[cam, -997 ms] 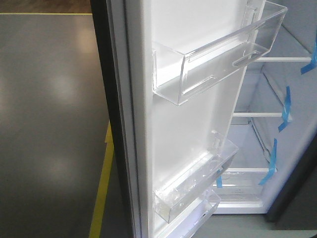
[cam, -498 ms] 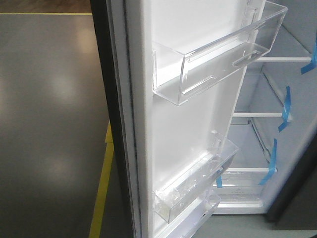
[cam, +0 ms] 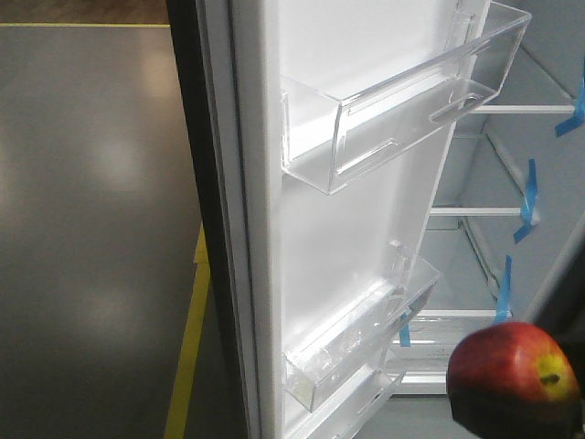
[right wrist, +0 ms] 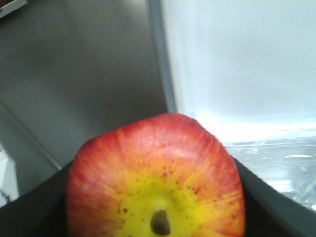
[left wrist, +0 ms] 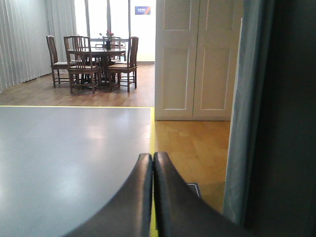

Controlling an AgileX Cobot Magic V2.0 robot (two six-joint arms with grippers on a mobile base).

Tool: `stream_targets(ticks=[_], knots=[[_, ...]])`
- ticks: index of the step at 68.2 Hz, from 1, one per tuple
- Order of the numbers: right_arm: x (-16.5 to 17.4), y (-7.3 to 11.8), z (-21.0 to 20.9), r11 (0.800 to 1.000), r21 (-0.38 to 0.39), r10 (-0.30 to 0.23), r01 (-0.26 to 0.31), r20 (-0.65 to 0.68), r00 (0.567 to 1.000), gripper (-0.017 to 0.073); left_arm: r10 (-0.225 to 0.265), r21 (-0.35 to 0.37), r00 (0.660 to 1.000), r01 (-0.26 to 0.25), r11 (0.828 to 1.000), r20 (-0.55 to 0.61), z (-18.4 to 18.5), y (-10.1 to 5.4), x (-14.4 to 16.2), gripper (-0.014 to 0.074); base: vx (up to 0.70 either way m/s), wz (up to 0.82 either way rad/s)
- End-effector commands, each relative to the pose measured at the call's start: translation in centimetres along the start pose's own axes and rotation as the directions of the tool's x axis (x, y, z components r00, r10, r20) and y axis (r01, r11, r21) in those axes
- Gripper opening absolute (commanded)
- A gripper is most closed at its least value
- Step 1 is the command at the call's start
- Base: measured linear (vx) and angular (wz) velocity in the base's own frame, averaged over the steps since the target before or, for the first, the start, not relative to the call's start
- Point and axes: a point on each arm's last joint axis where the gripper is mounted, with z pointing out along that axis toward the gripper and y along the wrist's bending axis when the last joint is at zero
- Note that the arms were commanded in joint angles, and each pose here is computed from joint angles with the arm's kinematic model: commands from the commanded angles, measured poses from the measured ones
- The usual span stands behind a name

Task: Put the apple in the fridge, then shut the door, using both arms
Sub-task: 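Raise the apple with the right gripper over the upper door bin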

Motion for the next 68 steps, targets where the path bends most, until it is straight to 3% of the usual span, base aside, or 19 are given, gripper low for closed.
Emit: stream_targets(ticks=[1,21,48,68], knots=[[-3.0,-0.9,0.2,0.999,0.039,0.029,-0.032,0.095,0.995,0.0137,-0.01,0.014,0.998,0.009,1.0,0.061,0.0,0.0,0.2,-0.0006,0.0,0.0],[-8.9,-3.3,1.5,0.993,0.118,-0.032,0.021,0.087,0.996,0.0141,-0.01,0.014,0.998,0.009,1.0,0.061,0.0,0.0,0.2,-0.0006,0.0,0.0],[-19.2,-4.9,1.4,0.983,0.162,-0.128,0.09,0.243,0.961,0.0145,-0.01,0.014,0.998,0.009,1.0,0.061,0.0,0.0,0.2,-0.0006,0.0,0.0],[-24.8,-6.4,2.3,0.975,0.191,-0.175,0.115,0.335,0.926,0.0151,-0.01,0.014,0.998,0.009,1.0,0.061,0.0,0.0,0.2,-0.0006,0.0,0.0]])
